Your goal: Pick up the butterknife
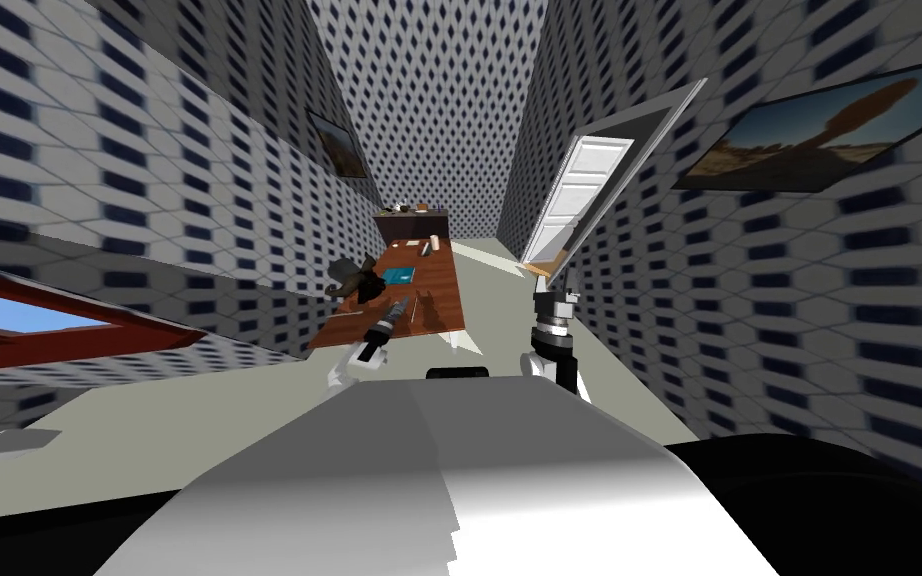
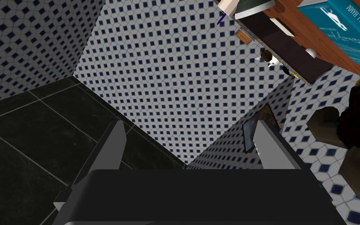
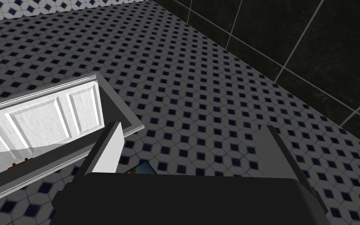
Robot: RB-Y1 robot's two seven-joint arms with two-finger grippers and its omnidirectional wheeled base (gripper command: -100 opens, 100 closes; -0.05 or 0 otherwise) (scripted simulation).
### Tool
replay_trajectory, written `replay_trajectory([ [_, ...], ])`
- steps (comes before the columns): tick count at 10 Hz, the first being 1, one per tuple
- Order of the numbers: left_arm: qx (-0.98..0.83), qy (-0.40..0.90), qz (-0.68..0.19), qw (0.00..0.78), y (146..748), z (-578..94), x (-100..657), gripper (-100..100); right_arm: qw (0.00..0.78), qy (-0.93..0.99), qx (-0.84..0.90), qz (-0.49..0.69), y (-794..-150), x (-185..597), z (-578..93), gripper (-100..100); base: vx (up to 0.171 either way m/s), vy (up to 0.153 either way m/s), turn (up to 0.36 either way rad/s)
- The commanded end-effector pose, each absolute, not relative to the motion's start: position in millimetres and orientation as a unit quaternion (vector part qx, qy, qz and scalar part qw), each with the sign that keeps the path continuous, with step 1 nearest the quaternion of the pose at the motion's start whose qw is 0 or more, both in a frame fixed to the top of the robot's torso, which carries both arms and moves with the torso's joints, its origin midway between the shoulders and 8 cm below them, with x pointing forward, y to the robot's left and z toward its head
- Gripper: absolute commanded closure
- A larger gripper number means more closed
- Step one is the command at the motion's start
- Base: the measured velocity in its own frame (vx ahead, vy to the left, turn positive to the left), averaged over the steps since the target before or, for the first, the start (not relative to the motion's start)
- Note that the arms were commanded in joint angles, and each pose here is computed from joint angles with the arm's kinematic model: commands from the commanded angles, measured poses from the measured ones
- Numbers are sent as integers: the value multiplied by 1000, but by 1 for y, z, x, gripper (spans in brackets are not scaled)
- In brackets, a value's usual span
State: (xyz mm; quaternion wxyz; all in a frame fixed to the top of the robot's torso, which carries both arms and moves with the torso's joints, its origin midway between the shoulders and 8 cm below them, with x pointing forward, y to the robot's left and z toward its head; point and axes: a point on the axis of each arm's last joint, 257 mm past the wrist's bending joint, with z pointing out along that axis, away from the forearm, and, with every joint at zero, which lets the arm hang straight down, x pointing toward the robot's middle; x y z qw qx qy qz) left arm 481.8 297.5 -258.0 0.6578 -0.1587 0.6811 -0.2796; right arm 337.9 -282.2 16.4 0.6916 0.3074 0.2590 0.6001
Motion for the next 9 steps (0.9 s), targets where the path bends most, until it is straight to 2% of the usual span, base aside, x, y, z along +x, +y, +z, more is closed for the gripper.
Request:
replay_trajectory([
  [1, -157, 700, -253, 649, 310, -277, 486, -100, 692, 259, 307, 600, -282, 338, 16, 0, -5, -8, -99],
  [5, -160, 737, -202, 625, 338, -317, 489, -100, 692, 259, 307, 600, -282, 338, 16, 0, -2, -6, -89],
  [9, -165, 779, -133, 590, 377, -362, 490, -100, 692, 259, 307, 600, -282, 338, 16, 0, 7, -9, -172],
])
